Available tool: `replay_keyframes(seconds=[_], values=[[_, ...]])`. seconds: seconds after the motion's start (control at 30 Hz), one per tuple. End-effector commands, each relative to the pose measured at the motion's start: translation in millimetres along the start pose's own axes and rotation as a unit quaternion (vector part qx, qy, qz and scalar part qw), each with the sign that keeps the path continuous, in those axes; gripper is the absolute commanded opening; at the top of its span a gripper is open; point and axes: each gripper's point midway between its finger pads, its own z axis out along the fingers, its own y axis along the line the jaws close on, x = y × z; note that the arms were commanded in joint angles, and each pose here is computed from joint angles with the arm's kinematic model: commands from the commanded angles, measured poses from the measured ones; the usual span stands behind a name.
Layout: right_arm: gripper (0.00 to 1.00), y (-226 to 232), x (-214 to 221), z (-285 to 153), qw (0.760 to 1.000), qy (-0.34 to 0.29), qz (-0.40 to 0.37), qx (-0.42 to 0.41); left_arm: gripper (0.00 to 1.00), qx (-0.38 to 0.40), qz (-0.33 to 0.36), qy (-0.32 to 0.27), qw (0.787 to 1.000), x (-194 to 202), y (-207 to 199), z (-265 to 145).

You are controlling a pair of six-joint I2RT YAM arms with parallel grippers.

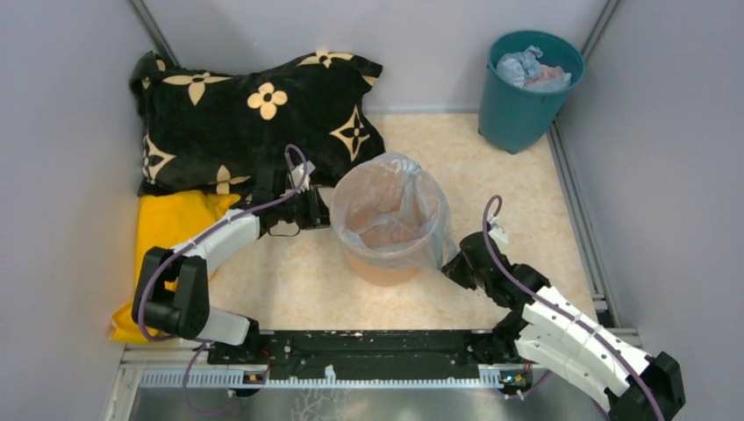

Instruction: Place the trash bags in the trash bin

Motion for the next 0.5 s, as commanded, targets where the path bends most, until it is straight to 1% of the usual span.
replay_keyframes(seconds=[0.0,0.3,0.47], values=[[0.00,11.1,-9.0,8.3,1.000,-0.019,-0.010,-0.009,0.18,0.002,0.010,-0.014,1.000,-2.4,-2.9,-1.3],[0.00,17.6,-30.6,27.9,0.999,-0.026,-0.023,0.002,0.19,-0.012,-0.009,-0.021,1.000,10.6,0.5,-11.6],[0.06,20.5,-45.9,21.9,0.998,-0.039,-0.038,0.001,0.20,-0.021,-0.014,-0.026,0.999,15.0,1.4,-17.7]])
